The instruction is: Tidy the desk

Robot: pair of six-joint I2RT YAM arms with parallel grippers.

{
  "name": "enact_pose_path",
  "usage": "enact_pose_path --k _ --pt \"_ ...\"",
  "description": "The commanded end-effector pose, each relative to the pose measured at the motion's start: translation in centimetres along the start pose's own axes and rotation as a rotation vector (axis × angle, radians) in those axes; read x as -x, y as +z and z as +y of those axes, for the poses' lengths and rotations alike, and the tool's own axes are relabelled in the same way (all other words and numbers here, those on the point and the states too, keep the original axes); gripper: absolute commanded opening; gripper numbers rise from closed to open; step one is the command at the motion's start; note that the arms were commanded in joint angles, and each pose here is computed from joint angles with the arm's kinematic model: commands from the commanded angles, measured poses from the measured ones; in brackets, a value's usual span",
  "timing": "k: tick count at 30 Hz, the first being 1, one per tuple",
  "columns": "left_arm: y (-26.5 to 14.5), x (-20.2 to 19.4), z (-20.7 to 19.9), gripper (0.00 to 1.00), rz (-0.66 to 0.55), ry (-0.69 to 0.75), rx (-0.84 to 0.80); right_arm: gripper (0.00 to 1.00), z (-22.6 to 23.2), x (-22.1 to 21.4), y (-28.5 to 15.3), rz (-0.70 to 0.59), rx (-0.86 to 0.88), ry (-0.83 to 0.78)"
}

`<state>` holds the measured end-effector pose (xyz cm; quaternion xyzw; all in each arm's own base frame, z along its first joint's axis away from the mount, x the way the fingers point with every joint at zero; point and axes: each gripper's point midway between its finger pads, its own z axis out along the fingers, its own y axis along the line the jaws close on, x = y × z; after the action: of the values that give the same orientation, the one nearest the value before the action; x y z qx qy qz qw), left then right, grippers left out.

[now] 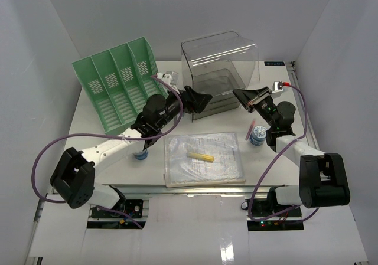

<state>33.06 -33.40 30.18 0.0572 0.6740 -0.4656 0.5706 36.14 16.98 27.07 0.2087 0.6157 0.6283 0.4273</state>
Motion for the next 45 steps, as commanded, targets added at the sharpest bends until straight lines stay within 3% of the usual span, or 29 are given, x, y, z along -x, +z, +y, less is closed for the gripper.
enact_pose_path --k 1,6,15,18,22,28,31,35,37,42,43,45 --pt "1.4 1.4 -0.6 0.90 -0.020 0.017 0.015 0.08 4.3 0.1 -0.5 0.004 0.141 -0.072" --pt "2.2 1.3 -1.2 0.83 -0.011 0.004 -0.018 0.08 4.6 0.0 -0.5 0.007 0.148 -0.068" --pt "2.5 0.6 -3.2 0.48 0.052 -0.060 -0.106 0.10 4.4 -0.1 -0.4 0.020 0.141 -0.106" --pt "2.6 0.9 -3.6 0.36 0.054 -0.075 -0.108 0.23 4.3 -0.6 -0.5 0.049 0.146 -0.147" --pt "2.6 1.5 -3.8 0.23 0.044 -0.084 -0.104 0.56 3.7 -1.8 -0.8 0.138 0.169 -0.308" --pt "2.4 2.5 -4.0 0.13 0.019 -0.095 -0.093 0.81 1.3 -3.7 -3.2 0.362 0.207 -0.522" --pt "2.2 3.4 -4.3 0.11 0.002 -0.101 -0.087 0.87 -0.3 -2.6 -4.2 0.455 0.176 -0.664" --pt "2.0 4.6 -4.5 0.08 -0.026 -0.117 -0.081 0.91 -4.9 -1.6 -6.8 0.627 -0.036 -0.973" --pt "2.0 5.0 -4.6 0.07 -0.034 -0.134 -0.082 0.94 -6.1 0.1 -7.5 0.631 -0.169 -1.088" --pt "2.1 5.9 -4.7 0.07 -0.053 -0.179 -0.088 0.97 -11.0 2.2 -12.2 0.705 -0.514 -1.206" --pt "2.1 6.1 -4.7 0.07 -0.055 -0.190 -0.089 0.90 -12.0 2.4 -13.3 0.717 -0.573 -1.211" --pt "2.2 6.4 -4.7 0.06 -0.058 -0.199 -0.092 0.90 -13.1 2.5 -14.3 0.725 -0.634 -1.211"
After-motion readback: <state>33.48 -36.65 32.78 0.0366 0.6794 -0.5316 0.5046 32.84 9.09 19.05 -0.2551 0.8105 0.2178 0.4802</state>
